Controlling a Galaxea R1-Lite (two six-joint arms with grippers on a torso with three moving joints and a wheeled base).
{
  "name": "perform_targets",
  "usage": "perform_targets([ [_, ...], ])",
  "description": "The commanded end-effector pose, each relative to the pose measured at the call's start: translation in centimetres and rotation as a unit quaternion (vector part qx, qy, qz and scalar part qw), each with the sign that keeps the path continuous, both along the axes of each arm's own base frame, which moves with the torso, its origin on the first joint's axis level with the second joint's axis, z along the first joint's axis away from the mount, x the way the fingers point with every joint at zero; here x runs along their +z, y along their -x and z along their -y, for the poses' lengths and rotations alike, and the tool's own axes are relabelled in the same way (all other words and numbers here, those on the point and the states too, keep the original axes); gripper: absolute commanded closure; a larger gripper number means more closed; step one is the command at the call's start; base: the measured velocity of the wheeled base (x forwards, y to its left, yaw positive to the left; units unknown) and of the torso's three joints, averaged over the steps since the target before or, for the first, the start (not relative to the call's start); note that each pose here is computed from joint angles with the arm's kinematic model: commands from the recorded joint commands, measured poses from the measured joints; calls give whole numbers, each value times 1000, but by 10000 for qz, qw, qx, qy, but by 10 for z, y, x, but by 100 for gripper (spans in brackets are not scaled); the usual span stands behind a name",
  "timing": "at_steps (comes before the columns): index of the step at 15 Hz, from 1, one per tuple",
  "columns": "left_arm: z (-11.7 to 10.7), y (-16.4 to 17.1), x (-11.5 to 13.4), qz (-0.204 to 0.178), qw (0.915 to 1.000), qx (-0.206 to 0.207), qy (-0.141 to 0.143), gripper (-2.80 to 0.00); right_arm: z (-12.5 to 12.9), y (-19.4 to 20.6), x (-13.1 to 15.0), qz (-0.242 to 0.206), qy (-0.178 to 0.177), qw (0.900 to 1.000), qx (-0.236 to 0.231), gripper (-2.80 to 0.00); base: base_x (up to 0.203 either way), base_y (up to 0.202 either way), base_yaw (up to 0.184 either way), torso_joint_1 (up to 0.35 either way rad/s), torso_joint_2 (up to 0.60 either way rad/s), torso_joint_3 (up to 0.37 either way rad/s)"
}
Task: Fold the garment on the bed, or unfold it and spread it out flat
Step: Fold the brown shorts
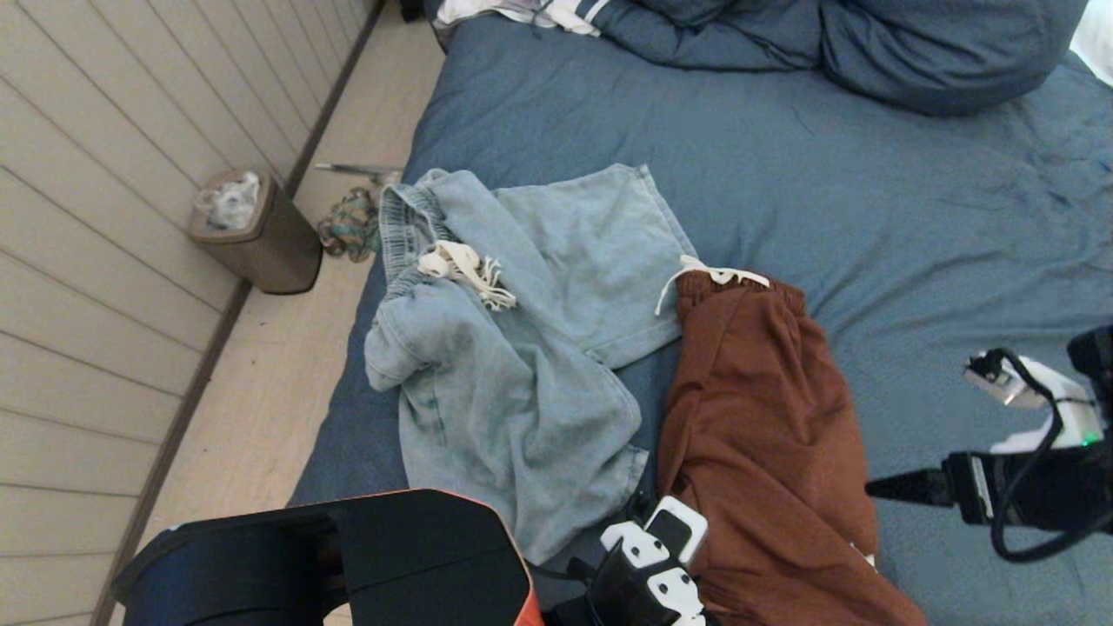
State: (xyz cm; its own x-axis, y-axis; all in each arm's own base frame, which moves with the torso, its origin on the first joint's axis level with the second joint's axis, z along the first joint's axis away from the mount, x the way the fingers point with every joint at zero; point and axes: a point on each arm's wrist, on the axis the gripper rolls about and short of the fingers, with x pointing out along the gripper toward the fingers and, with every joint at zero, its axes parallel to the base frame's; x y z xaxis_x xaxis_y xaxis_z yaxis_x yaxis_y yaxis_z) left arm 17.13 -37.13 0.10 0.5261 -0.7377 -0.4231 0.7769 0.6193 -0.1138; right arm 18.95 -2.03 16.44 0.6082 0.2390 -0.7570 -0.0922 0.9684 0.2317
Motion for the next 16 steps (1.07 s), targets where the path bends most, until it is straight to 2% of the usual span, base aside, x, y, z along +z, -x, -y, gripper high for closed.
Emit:
perform_targets([
  [1,0,0,3,21,10000,13,57,0,0,31,-25,-411,28,9991,87,-280,0,0,0,0,0,0],
  [4,0,0,4,27,10000,6,70,0,0,37,-53,-900,26,9956,244,-280,0,0,0,0,0,0],
  [9,1,-2,14,74,9998,23,175,0,11,8,-100,-678,181,9971,294,-280,0,0,0,0,0,0],
  [13,0,-5,20,108,9996,65,240,0,12,-1,-122,-775,201,9961,381,-280,0,0,0,0,0,0],
  [16,2,-7,19,104,9996,74,238,0,7,-11,-154,-1002,168,9932,575,-280,0,0,0,0,0,0],
])
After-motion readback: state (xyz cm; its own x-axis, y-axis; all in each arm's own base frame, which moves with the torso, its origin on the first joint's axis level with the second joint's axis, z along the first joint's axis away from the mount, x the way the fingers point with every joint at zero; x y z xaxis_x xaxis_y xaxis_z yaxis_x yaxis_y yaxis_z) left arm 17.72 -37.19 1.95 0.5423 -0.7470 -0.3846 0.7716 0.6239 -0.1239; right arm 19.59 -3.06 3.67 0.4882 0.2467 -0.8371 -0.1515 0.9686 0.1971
